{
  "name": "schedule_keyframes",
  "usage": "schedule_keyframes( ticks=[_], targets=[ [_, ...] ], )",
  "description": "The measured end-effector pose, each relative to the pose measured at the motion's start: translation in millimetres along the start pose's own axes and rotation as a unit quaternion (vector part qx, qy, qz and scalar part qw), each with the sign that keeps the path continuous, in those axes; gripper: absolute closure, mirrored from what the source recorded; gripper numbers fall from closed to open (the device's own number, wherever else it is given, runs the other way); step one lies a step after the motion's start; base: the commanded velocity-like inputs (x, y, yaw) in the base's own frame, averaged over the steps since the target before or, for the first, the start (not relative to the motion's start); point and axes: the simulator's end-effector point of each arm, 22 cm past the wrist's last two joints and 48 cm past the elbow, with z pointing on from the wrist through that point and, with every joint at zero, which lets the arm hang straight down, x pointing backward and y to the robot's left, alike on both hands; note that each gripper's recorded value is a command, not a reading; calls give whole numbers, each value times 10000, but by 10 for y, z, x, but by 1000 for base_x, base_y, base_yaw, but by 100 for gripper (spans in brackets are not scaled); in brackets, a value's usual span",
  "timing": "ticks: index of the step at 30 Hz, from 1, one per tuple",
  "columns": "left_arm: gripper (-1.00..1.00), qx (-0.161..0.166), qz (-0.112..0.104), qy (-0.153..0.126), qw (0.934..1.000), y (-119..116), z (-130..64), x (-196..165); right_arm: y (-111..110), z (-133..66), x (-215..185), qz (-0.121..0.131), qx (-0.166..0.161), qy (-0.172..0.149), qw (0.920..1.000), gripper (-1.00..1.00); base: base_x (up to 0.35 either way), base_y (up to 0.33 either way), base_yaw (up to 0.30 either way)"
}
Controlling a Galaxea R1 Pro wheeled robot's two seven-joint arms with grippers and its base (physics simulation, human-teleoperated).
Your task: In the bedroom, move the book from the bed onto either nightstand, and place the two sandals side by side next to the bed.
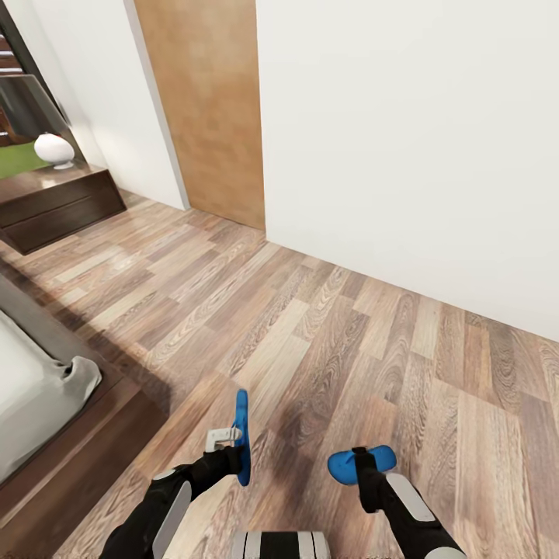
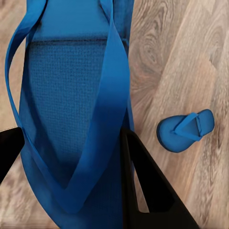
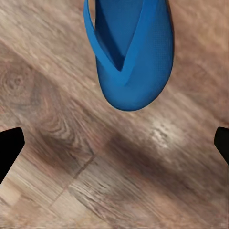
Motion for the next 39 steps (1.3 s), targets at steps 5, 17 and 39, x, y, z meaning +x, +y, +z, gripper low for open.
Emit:
schedule_keyframes(
  ticks=[5, 17, 39],
  targets=[
    [100, -23, -51, 85, 9999, 50, 42, 91, -98, 51, 203, -136, 87, 470, 9988, -100, 0, 0, 0],
    [100, -70, -171, 293, 9994, 153, 138, 317, -320, 183, 199, -117, 313, 510, 9981, -100, 0, 0, 0],
    [100, -89, -183, 302, 9993, 176, 140, 329, -346, 193, 202, -107, 344, 498, 9981, -100, 134, 0, 0]
  ],
)
